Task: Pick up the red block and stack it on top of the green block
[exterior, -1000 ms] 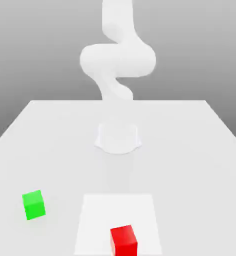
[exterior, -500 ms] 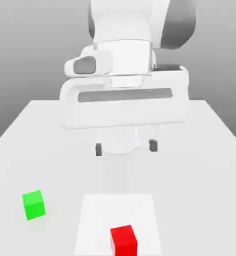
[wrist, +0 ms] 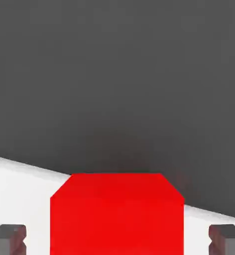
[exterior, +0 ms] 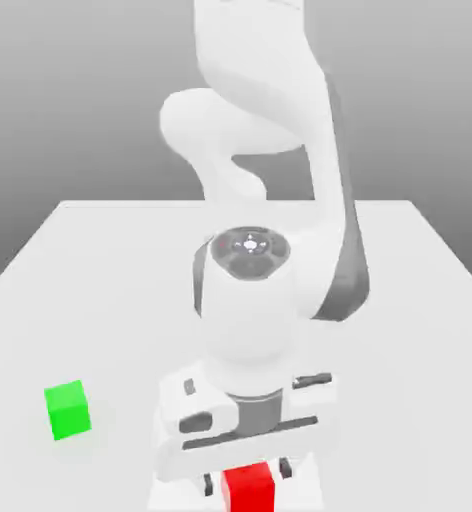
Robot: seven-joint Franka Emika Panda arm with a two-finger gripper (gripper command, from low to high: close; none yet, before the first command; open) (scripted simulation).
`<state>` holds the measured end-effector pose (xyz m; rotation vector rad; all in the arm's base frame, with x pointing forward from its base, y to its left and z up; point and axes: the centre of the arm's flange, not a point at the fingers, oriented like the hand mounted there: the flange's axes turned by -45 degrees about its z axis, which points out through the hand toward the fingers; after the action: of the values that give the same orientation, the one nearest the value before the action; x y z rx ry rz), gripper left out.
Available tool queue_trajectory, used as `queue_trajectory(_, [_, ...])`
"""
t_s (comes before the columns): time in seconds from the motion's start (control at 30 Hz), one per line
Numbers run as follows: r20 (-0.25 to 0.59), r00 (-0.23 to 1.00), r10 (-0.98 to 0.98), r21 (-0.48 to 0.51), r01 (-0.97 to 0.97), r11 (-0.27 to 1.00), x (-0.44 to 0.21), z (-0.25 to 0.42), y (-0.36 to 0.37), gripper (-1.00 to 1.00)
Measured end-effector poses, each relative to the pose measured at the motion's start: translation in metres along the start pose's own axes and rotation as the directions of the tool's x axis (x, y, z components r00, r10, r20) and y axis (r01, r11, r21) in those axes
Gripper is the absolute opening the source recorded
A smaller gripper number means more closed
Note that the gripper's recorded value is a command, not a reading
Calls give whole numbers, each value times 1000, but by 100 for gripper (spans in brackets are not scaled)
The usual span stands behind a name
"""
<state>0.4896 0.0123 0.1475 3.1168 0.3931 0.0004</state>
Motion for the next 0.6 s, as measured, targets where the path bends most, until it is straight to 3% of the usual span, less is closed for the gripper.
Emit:
queue_trajectory(0.17, [1,1000,0,0,0,1000,0,-1,0,-100])
queue_trajectory(0.33, [1,1000,24,-1,-24,1000,-3,-57,7,-100])
queue_trajectory(0.5, [-1,904,428,-15,-428,904,-75,-83,112,-100])
queue_trajectory(0.6, [-3,722,692,-10,-692,722,-146,-93,181,-100])
